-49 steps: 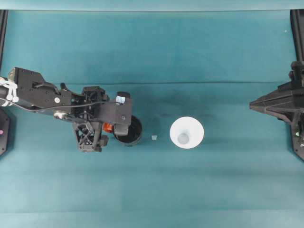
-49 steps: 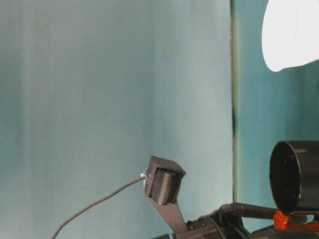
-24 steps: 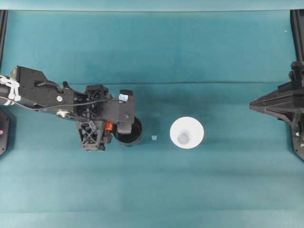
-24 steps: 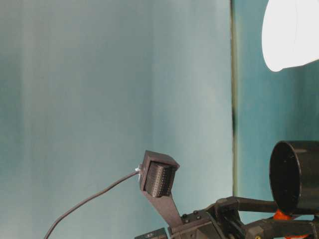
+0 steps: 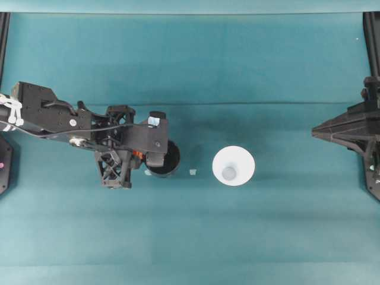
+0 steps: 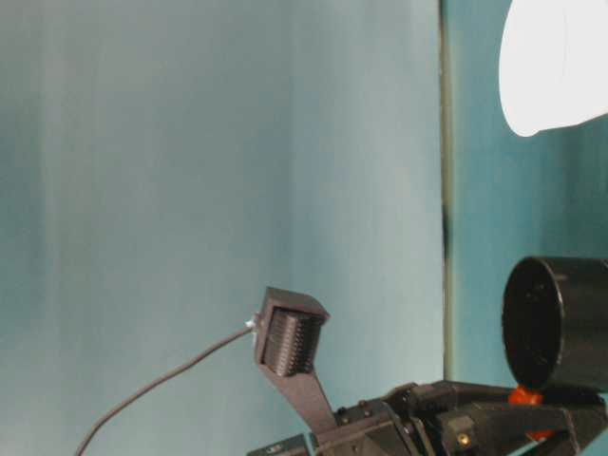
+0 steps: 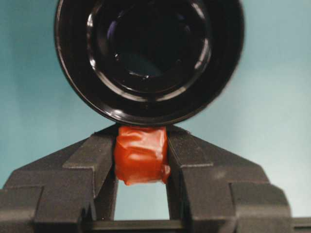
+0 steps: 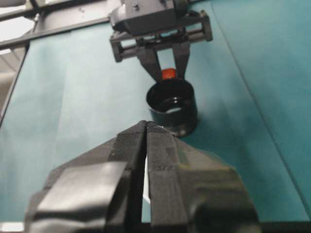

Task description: Put the paper cup into the moved red handle cup holder.

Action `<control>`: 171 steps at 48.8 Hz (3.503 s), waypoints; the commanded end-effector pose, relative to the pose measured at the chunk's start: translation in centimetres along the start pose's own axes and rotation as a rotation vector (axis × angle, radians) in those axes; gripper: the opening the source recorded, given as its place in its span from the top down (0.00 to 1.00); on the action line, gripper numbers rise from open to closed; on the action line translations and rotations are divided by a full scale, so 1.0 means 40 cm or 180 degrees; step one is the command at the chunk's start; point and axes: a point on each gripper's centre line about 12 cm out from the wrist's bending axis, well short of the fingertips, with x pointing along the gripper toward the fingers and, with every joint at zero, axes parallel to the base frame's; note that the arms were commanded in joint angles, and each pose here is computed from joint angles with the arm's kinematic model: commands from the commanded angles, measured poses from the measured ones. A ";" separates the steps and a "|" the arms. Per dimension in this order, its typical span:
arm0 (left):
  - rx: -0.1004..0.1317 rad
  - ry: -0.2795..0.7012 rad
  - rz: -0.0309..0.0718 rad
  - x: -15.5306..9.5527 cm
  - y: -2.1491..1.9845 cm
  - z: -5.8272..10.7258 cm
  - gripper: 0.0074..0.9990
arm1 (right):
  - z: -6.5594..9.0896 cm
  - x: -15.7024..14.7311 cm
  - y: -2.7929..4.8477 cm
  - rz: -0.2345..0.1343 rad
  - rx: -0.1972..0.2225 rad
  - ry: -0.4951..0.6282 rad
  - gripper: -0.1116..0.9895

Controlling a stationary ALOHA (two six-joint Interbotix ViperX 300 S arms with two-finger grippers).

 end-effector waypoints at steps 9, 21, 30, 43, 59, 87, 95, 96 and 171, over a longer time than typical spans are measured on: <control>0.0046 -0.0192 0.0004 -0.042 -0.007 0.052 0.70 | 0.012 0.001 0.002 0.0005 0.0035 -0.0039 0.98; 0.0117 -0.0334 -0.0029 -0.098 -0.033 0.145 0.70 | 0.013 0.000 0.002 0.0006 0.0035 -0.0044 0.98; 0.0146 -0.0370 -0.0043 -0.086 -0.043 0.194 0.70 | 0.011 0.001 0.002 0.0004 0.0035 -0.0034 0.98; 0.0149 -0.0253 -0.0052 -0.056 -0.044 0.188 0.70 | 0.012 0.001 0.002 0.0005 0.0035 -0.0039 0.98; 0.0140 -0.0067 -0.0060 -0.018 -0.043 0.148 0.70 | 0.008 0.001 0.001 0.0001 0.0035 -0.0025 0.98; 0.0081 -0.0171 -0.0027 -0.023 -0.022 0.153 0.71 | 0.008 0.001 0.001 0.0001 0.0035 -0.0025 0.98; 0.0085 -0.0201 -0.0027 -0.022 -0.024 0.155 0.71 | 0.008 0.001 0.001 0.0003 0.0035 -0.0030 0.98; 0.0085 -0.0215 -0.0026 -0.024 -0.024 0.157 0.71 | 0.008 0.001 0.001 0.0001 0.0035 -0.0025 0.98; 0.0111 -0.0173 -0.0043 0.034 -0.035 0.112 0.71 | 0.000 0.002 -0.001 -0.0002 0.0050 -0.0001 0.98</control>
